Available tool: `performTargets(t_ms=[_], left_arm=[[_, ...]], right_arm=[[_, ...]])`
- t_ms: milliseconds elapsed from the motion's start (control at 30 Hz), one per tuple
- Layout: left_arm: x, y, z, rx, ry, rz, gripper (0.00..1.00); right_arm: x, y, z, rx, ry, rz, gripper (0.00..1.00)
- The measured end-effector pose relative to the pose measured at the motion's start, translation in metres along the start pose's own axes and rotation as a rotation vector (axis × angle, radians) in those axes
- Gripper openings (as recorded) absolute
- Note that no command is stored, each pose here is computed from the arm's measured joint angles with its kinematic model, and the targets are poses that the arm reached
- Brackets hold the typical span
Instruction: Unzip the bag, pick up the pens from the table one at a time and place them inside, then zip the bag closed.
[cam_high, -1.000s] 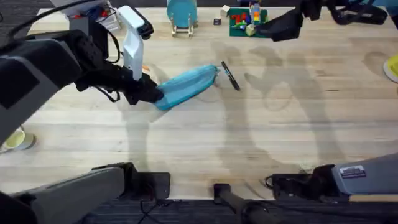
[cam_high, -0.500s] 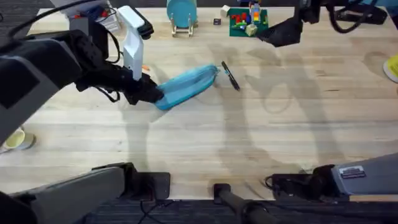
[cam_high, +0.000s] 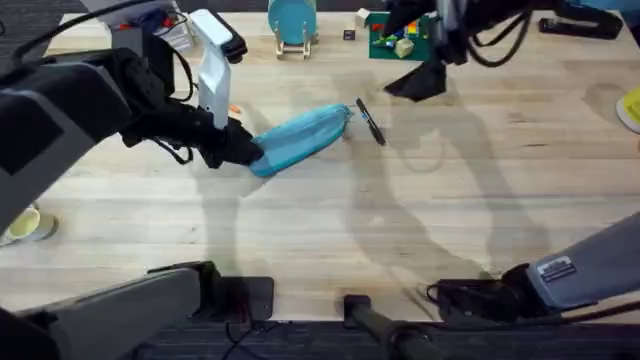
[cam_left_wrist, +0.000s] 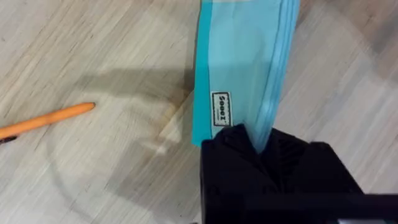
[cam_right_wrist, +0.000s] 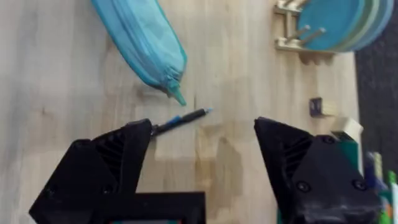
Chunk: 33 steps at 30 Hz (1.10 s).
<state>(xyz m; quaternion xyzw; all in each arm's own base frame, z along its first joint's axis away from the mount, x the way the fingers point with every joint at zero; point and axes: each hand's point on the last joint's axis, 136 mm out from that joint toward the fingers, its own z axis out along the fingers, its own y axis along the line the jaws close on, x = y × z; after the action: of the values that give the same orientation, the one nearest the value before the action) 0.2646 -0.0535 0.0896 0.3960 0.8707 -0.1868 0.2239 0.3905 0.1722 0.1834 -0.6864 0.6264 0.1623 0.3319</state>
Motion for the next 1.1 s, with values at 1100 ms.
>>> performTargets(t_ms=[1100], left_arm=[[0.001,-0.001,0.000,0.004,0.002,-0.003,0.041]], right_arm=[[0.013,0.046,0.097,-0.267,0.019,0.036,0.964]])
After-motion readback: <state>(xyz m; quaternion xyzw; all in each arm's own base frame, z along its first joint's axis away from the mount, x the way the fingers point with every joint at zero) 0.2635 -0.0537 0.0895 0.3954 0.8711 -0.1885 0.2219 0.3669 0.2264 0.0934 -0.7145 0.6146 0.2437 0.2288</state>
